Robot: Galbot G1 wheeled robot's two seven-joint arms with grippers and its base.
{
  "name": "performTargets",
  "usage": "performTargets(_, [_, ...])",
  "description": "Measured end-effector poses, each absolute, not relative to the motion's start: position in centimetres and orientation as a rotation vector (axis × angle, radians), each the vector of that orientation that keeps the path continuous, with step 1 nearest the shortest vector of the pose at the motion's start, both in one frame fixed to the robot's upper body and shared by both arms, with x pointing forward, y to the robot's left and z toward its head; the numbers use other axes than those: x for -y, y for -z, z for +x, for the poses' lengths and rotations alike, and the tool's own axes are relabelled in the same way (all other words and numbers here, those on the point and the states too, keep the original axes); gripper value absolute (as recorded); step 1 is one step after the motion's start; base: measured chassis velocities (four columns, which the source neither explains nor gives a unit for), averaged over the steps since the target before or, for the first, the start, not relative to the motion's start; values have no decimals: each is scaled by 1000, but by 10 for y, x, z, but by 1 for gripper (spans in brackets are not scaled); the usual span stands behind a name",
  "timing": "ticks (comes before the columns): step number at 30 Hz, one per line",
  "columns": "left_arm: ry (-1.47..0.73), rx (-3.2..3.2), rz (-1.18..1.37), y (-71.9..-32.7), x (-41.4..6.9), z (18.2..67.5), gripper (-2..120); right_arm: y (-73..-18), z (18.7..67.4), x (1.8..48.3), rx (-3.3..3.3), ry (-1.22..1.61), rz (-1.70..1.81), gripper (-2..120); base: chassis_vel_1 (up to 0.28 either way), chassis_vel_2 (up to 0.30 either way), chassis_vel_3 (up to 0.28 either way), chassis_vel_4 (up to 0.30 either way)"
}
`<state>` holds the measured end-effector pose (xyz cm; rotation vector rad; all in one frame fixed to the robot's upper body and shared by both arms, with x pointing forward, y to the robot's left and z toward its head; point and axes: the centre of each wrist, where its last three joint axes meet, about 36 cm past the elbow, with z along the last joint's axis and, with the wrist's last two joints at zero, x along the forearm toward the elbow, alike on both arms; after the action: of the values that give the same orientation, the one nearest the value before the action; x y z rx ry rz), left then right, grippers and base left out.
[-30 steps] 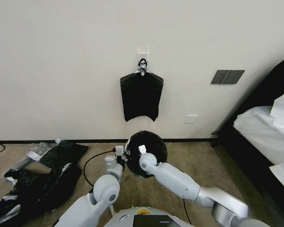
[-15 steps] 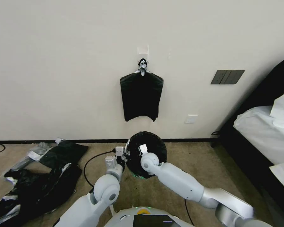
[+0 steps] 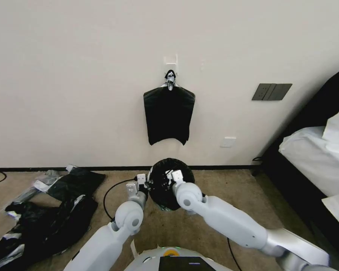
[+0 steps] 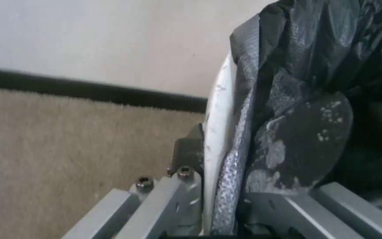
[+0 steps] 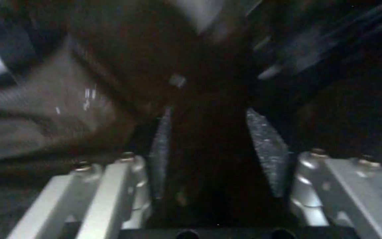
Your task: Place a trash bag onto the trash bin.
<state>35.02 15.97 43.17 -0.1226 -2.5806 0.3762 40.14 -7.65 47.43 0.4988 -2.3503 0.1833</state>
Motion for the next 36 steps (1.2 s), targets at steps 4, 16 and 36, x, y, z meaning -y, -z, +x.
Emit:
performTargets(4, [-423,2530,-87,-422,-164,360,2,-496,386,98,2426,-179,577,67,0,0,0,0])
performTargets(16, [-512,2418,-48,-393,-175,370,2,-506,331,140,2756,-129,671,100,0,0,0,0])
performTargets(36, [-470,2359,-56,-391,-175,367,5,-475,318,154,2894,-81,475,100,0,0,0,0])
